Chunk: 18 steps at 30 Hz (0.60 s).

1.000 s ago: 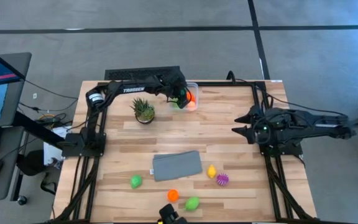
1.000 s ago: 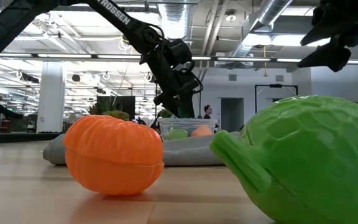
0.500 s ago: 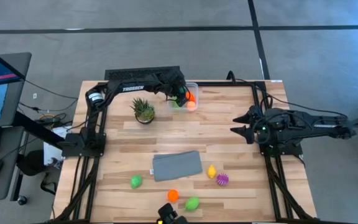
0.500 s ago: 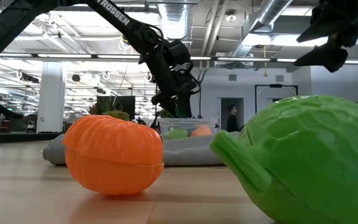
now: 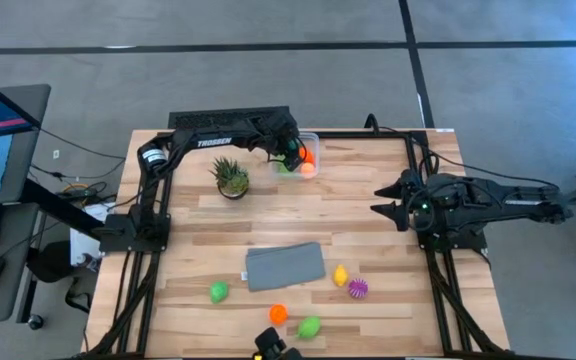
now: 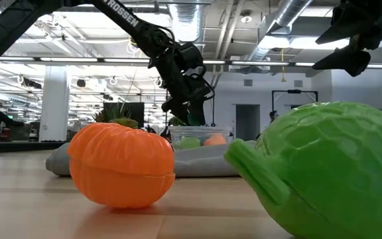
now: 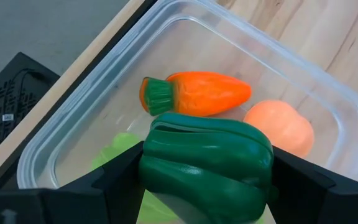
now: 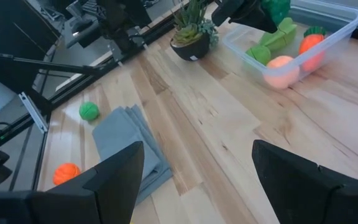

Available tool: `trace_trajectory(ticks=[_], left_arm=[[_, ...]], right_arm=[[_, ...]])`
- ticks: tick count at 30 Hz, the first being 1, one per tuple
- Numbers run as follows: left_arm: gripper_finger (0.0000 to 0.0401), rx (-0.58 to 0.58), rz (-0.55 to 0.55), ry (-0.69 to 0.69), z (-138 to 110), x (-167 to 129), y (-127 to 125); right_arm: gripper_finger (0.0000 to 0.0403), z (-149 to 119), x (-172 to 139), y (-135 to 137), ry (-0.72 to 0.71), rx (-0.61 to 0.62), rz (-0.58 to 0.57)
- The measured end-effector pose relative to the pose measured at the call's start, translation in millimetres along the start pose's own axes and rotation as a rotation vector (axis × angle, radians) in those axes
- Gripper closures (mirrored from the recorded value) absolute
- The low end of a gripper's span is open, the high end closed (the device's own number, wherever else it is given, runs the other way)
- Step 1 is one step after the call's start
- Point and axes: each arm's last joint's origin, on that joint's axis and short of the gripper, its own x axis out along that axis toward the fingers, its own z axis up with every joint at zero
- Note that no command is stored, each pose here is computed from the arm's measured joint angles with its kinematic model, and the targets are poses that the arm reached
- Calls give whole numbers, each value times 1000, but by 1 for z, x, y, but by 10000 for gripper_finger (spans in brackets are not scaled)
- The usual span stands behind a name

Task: Pick and placing Produce into tupperware
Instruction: Put the bell pepper into the bin

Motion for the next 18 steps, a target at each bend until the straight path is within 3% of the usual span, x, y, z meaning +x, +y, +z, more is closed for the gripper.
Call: trace_trajectory(ticks=[18], left_arm=[[140, -3, -51, -22, 2, 0, -4]], right_arm=[[81, 0, 0, 0, 1, -11, 2]])
